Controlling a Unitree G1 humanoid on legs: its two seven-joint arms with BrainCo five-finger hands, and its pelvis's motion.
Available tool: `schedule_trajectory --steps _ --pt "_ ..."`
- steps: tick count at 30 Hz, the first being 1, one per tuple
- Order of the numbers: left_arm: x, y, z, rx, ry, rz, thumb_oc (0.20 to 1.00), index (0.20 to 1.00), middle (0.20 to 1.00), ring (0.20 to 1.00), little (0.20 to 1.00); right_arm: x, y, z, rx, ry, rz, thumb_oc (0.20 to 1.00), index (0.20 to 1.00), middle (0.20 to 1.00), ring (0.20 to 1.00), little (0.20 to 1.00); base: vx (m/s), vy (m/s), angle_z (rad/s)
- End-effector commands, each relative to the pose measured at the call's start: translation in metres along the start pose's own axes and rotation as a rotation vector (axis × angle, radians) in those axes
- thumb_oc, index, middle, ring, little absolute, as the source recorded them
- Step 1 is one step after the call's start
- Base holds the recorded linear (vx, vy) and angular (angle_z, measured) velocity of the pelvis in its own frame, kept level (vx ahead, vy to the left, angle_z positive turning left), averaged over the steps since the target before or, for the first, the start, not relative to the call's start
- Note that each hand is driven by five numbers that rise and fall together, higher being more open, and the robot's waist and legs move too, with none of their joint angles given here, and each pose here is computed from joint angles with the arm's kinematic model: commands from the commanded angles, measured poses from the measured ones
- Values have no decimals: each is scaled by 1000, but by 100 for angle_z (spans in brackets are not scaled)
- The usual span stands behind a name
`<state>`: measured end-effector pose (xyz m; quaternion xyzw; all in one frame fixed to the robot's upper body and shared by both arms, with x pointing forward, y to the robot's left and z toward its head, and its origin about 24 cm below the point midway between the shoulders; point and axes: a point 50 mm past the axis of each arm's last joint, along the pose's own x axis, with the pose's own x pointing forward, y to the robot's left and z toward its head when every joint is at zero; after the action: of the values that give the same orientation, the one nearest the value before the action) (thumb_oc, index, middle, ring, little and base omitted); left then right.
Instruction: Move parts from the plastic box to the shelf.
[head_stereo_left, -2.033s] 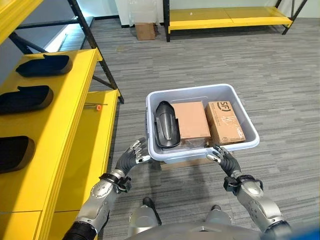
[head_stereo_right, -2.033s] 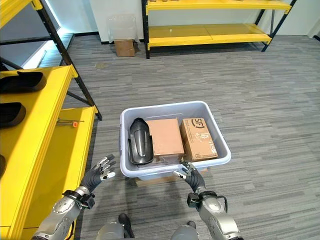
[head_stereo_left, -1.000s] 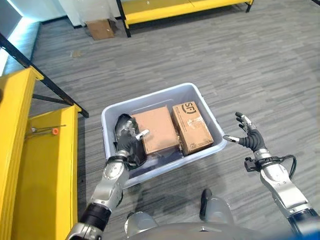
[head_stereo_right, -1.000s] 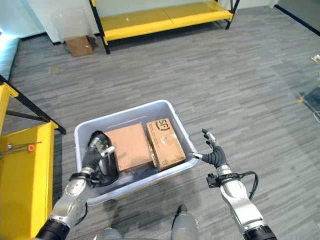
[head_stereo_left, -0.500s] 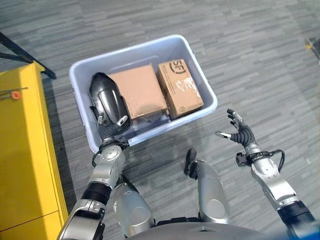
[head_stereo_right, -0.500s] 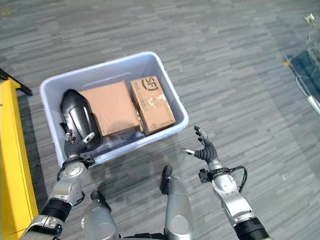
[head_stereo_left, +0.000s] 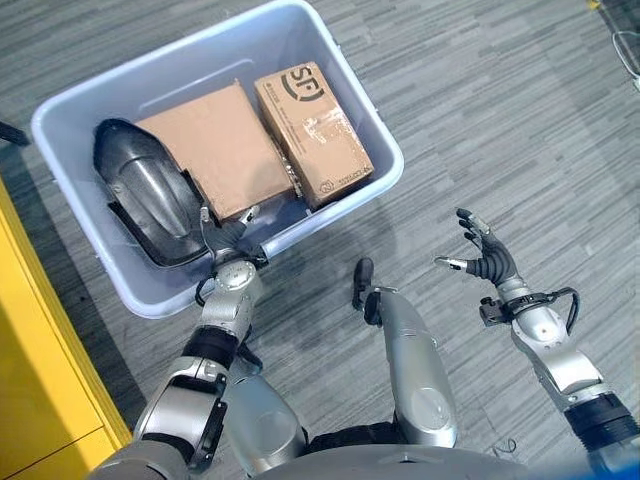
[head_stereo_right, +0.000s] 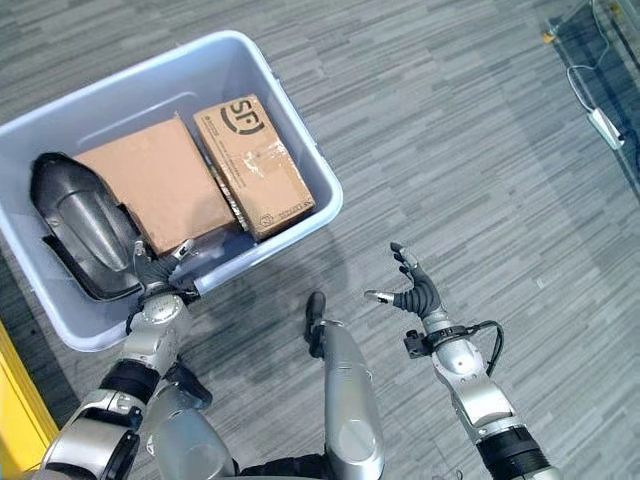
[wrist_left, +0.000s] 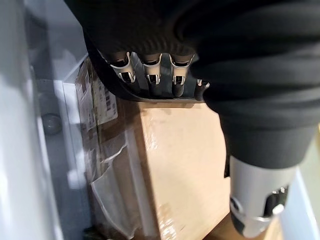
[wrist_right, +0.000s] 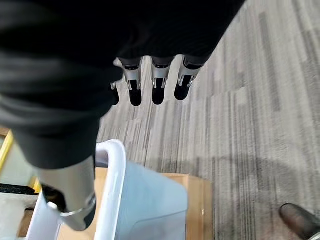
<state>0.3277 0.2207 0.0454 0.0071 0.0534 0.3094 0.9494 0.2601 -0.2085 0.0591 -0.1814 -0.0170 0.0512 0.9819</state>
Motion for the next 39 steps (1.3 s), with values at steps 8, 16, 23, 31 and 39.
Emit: schedule_trajectory --steps 8,16,23,31,39 --pt "31 49 36 129 -100 457 1000 1000 1000 1000 1000 4 -26 29 -11 -129 -86 1000 1000 1000 1000 1000 17 -8 -4" --pt "48 62 74 286 -284 440 1000 1000 1000 1000 1000 0 -25 29 17 -128 -70 1000 1000 1000 1000 1000 14 -31 2" --pt "21 -11 84 635 -666 26 1000 1000 1000 1000 1000 5 -20 29 23 -127 -36 1000 1000 1000 1000 1000 -10 20 1" --pt "-5 -57 89 606 -771 -136 1000 1000 1000 1000 1000 11 -12 30 20 -135 -27 1000 1000 1000 1000 1000 -3 -12 -2" --pt "-1 -60 105 683 -855 -93 1000 1000 1000 1000 1000 11 -12 35 27 -143 7 1000 1000 1000 1000 1000 -5 -33 -9"
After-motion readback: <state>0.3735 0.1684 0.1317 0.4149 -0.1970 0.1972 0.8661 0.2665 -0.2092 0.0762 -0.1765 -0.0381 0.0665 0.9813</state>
